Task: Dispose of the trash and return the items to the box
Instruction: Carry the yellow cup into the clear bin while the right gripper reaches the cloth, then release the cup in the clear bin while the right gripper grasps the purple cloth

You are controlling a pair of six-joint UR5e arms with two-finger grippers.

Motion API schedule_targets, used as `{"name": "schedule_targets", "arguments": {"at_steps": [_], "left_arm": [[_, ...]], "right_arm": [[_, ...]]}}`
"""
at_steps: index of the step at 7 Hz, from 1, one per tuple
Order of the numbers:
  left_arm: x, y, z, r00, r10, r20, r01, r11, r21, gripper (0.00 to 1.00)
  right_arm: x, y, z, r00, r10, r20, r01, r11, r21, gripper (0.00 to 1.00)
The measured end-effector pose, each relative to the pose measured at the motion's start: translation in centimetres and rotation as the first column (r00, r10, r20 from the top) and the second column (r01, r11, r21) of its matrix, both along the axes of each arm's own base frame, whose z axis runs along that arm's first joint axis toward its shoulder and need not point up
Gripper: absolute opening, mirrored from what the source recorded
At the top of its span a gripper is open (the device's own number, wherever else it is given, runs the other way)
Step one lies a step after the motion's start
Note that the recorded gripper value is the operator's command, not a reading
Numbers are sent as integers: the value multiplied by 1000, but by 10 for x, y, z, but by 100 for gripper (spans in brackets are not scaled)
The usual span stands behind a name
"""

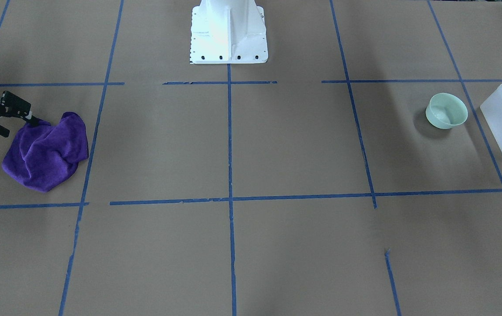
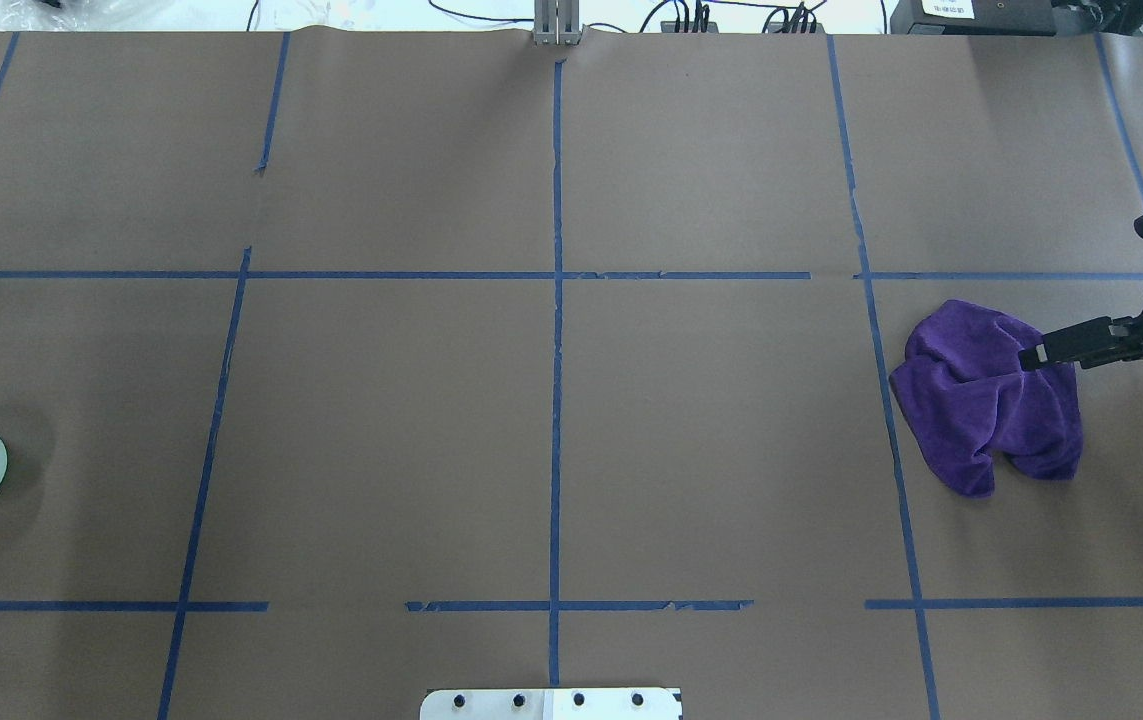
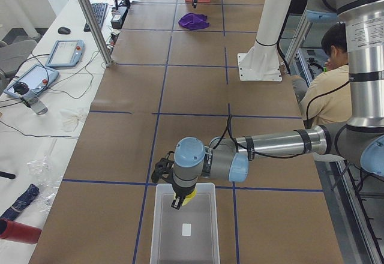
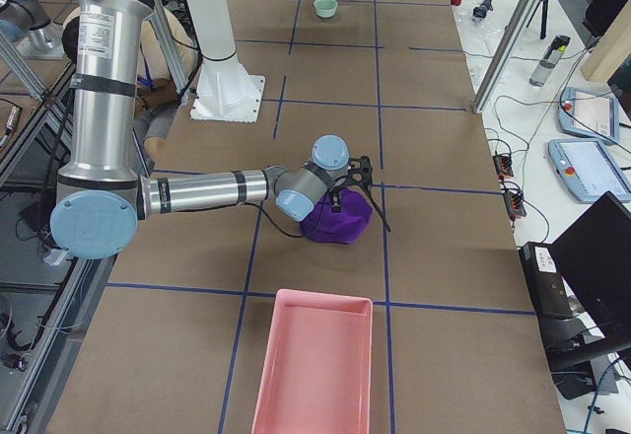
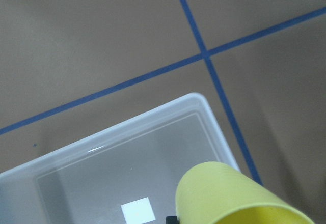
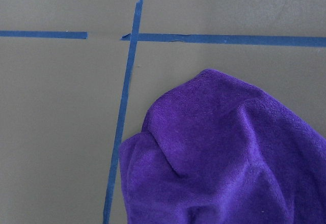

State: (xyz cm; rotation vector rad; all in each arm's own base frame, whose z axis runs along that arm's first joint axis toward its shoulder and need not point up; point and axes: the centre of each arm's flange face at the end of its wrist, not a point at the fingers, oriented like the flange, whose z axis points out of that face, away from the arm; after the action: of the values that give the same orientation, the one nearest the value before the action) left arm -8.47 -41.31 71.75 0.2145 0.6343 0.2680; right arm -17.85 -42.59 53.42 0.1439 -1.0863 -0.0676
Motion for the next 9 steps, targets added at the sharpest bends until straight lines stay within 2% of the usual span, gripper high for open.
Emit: {"name": "schedule_targets", "arguments": {"at_steps": [1, 2, 3, 5, 7, 8, 9], "left_arm": [[2, -7, 16, 999, -2, -42, 1, 999, -33, 0], [8, -13, 28, 993, -2, -117, -5, 998, -58, 0], [12, -13, 45, 988, -1, -154, -10, 998, -67, 7], [16, -5, 76, 985, 5, -174, -16, 998, -62, 14], [27, -4, 81, 981, 27, -194, -40, 997, -59, 20], [32, -4, 80, 976, 37, -213, -50, 997, -57, 29], [37, -5, 78, 971, 48, -234, -63, 997, -54, 53]], "right_arm": [[-2, 1, 0, 1000, 5, -3, -5, 1000, -2, 100], [-2, 1, 1, 1000, 7, -4, -7, 1000, -4, 100], [-2, 2, 0, 1000, 8, -3, -8, 1000, -6, 100], [-8, 1, -1, 1000, 25, -5, -25, 999, -35, 100], [-30, 1, -2, 997, 69, -33, -71, 995, -74, 99], [-42, 2, 0, 994, 95, -59, -99, 992, -77, 98], [-55, 3, 4, 988, 121, -94, -128, 989, -70, 95]]}}
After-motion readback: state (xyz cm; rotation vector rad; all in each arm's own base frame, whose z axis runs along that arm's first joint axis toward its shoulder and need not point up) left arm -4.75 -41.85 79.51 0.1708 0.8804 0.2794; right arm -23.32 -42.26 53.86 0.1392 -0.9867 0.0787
